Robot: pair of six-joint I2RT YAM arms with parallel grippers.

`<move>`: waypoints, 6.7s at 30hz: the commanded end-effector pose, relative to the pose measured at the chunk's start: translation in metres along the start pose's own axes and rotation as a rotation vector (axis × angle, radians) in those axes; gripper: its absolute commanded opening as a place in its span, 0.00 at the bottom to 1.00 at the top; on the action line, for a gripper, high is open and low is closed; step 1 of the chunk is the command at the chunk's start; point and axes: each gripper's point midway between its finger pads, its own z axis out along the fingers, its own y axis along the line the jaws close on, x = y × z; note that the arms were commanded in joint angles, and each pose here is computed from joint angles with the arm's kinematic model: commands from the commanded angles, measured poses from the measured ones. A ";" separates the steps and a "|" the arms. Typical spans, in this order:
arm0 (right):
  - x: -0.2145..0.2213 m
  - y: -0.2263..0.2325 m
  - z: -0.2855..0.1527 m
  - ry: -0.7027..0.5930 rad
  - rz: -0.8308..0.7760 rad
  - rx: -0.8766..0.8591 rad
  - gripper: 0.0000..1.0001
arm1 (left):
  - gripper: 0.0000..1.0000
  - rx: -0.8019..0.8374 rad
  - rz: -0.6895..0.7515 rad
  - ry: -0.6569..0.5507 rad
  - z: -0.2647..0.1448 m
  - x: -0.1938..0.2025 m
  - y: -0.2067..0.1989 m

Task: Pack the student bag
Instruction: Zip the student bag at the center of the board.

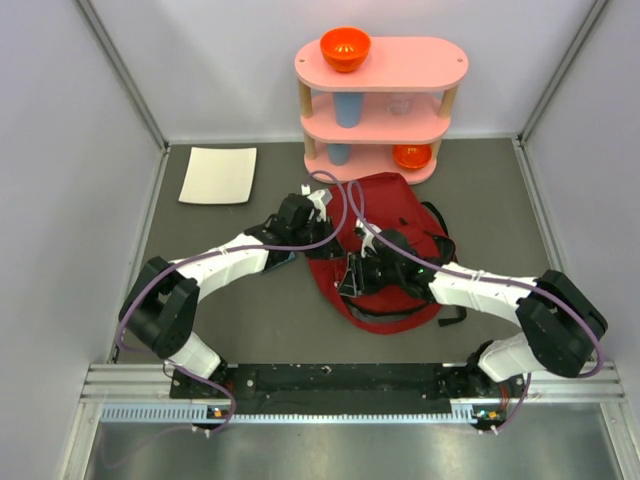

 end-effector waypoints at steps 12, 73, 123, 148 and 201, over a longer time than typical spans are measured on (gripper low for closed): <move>-0.013 0.008 0.010 -0.025 -0.040 -0.014 0.31 | 0.02 0.120 0.039 -0.069 -0.018 -0.026 -0.038; 0.002 0.050 -0.034 -0.032 -0.036 -0.151 0.00 | 0.49 0.075 -0.253 -0.263 -0.012 -0.007 0.015; 0.008 0.064 -0.012 0.020 -0.062 -0.137 0.00 | 0.99 0.069 -0.250 -0.207 -0.082 0.038 0.042; 0.032 0.050 -0.022 0.061 -0.051 -0.124 0.00 | 0.19 0.121 -0.347 -0.224 -0.038 0.039 0.018; 0.009 0.071 -0.019 0.019 -0.127 -0.185 0.00 | 0.99 0.142 -0.381 -0.229 -0.089 0.051 0.021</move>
